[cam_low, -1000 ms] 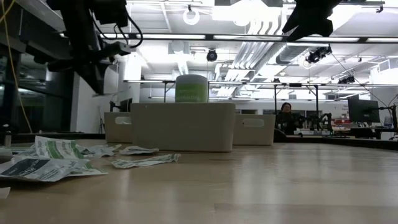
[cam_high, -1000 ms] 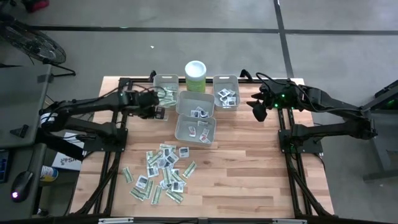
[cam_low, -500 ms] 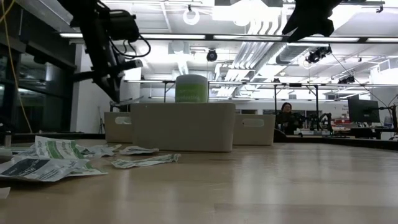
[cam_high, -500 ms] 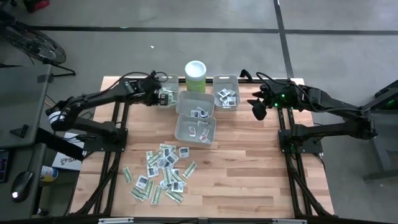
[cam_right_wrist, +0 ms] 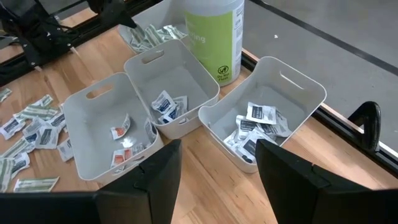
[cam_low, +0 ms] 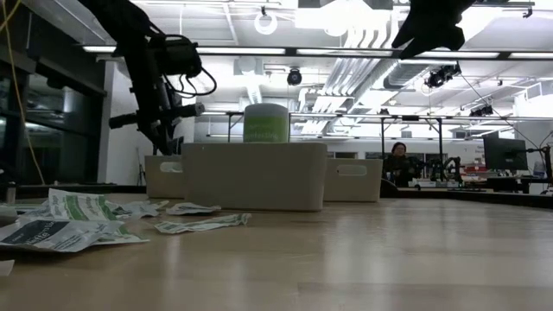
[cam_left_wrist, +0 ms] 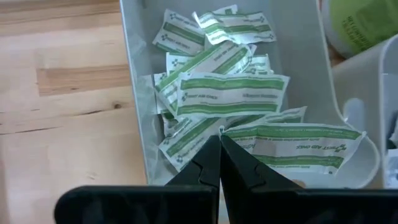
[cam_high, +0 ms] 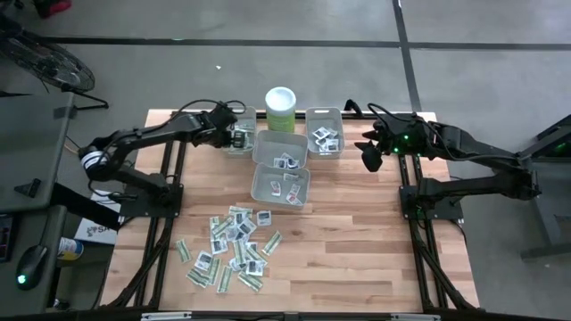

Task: Pick & Place First Aid Supplies
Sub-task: Put the bandage pack into the left bin

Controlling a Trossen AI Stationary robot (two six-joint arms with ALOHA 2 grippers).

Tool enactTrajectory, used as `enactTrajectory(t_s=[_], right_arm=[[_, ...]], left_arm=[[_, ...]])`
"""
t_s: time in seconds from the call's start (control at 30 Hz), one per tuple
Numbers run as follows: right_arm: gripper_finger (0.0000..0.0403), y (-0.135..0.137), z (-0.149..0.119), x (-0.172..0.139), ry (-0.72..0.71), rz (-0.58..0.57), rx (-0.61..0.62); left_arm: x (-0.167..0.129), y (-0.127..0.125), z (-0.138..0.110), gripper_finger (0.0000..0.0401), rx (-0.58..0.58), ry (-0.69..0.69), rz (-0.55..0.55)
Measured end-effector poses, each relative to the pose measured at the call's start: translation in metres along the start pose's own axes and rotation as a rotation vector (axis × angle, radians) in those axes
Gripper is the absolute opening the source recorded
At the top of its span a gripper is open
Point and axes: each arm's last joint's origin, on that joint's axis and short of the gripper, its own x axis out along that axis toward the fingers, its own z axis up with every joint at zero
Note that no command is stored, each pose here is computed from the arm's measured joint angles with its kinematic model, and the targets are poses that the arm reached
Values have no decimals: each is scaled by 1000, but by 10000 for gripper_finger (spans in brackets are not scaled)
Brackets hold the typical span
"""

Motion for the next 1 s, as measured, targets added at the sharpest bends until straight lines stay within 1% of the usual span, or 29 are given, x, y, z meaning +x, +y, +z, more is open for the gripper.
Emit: enactTrajectory(t_s=[0.1, 0.2, 0.43, 0.5, 0.57, 0.63, 0.7, 0.87, 1.0], right_arm=[[199, 0, 0, 0, -3, -7, 0], [199, 0, 0, 0, -5, -12, 0], [199, 0, 0, 0, -4, -12, 0], [199, 0, 0, 0, -4, -11, 0], [199, 0, 0, 0, -3, -9, 0], [199, 0, 0, 0, -1, -4, 0], [199, 0, 0, 0, 0, -3, 0], [199, 0, 0, 0, 2, -4, -1], [199, 0, -1, 0, 11, -1, -3]], left_arm=[[3, 0, -1, 5, 3, 14, 6], [4, -1, -1, 17, 7, 15, 8], [4, -1, -1, 69, 39, 16, 6], [2, -1, -1, 81, 85, 39, -13], [-2, -4, 0, 86, 164, 79, -42], [-9, -5, 1, 86, 257, 142, -75], [-18, -6, -3, 84, 342, 234, -102], [-39, -9, -24, 75, 502, 365, -84], [-55, -14, -46, 69, 548, 386, -97]])
